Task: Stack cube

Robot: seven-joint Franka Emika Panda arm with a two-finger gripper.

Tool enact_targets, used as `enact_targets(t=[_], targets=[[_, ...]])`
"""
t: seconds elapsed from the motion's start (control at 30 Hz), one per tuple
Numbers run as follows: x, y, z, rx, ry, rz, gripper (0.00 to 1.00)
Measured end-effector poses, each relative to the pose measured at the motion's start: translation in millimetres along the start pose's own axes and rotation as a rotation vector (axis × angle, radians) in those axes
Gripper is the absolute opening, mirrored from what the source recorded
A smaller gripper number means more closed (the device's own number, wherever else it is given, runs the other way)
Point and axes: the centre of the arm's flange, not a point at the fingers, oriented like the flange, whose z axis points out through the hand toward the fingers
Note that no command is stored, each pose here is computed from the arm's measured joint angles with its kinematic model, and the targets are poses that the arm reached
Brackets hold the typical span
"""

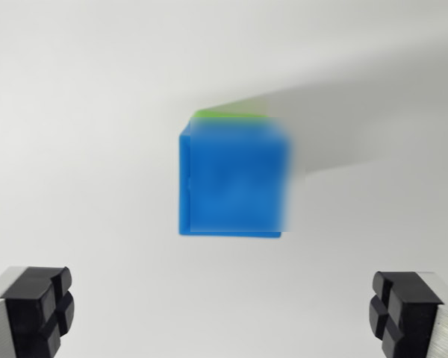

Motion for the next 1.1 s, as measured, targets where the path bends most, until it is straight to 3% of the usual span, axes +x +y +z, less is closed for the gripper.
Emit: enact_targets(t=[0.5, 1.1], targets=[[0.9, 0.4, -65, 0.0033, -0.0008, 0.001, 1.0], [1.5, 0.1, -130, 0.0035, -0.0024, 0.002, 1.0]])
